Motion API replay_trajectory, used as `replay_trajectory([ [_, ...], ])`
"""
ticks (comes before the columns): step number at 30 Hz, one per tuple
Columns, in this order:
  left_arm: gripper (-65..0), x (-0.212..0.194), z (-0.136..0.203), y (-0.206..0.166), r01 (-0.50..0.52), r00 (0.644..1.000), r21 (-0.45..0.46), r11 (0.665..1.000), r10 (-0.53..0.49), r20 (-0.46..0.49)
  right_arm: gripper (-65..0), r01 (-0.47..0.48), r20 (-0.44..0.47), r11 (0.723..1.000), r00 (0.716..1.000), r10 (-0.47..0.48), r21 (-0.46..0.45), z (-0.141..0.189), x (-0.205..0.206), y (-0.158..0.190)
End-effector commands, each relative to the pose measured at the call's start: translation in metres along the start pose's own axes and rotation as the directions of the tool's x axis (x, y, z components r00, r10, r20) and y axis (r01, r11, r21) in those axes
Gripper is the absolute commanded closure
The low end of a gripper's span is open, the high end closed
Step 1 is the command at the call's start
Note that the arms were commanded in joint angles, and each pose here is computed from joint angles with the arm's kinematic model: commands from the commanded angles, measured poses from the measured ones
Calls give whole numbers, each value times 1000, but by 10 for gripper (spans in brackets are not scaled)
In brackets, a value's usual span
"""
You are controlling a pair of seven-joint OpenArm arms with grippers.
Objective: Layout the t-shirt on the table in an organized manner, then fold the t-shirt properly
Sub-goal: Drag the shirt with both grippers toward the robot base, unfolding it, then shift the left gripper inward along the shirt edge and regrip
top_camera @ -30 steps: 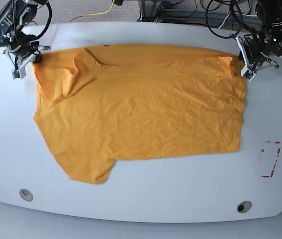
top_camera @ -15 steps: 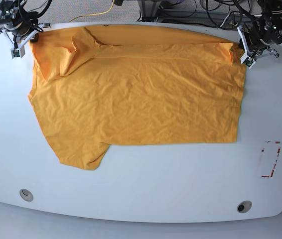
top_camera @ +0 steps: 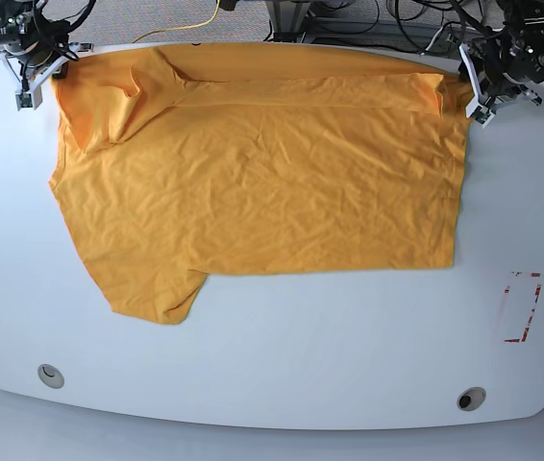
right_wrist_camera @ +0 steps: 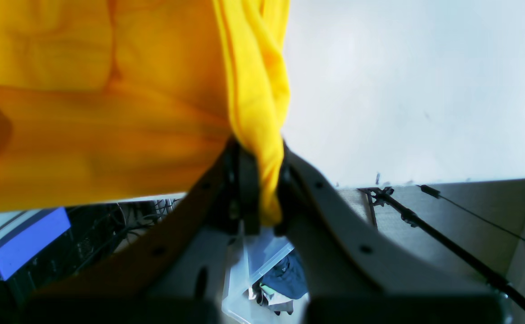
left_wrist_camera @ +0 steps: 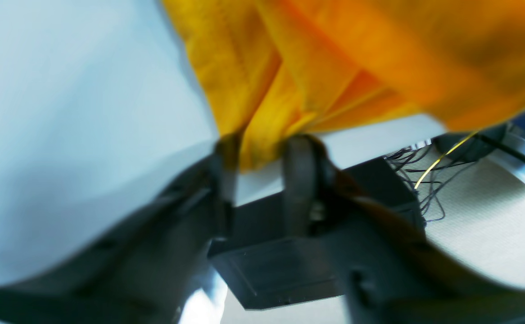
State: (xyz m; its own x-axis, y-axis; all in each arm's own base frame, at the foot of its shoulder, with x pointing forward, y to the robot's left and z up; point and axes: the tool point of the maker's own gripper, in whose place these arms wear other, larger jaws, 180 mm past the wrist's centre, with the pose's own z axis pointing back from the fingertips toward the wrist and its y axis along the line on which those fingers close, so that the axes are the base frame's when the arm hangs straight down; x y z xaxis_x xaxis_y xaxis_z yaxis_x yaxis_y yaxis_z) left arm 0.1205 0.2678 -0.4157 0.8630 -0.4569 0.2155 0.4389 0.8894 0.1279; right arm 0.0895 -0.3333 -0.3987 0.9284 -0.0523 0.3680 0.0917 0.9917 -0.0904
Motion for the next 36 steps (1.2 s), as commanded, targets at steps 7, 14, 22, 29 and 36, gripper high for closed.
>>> replay_trajectory([
  [7,-282,-25,29,68,-53,995,200,978,69,-74,-2,-18,18,999,1000,19,-48,7,8,-14],
  [14,-282,-2,42,96,-61,997,252,966,68,-19,-2,-18,21,999,1000,19,-49,7,9,-13],
  [22,-285,33,40,67,10,1000,149,989,-13,16,-2,-19,23,999,1000,20,-49,7,10,-13],
  [29,-285,59,29,7,88,993,-66,994,-82,90,-2,-19,22,999,1000,20,-47,7,10,-12],
  [36,-285,82,36,-32,106,975,-250,963,-51,215,-2,-20,22,999,1000,21,-46,7,10,-12],
])
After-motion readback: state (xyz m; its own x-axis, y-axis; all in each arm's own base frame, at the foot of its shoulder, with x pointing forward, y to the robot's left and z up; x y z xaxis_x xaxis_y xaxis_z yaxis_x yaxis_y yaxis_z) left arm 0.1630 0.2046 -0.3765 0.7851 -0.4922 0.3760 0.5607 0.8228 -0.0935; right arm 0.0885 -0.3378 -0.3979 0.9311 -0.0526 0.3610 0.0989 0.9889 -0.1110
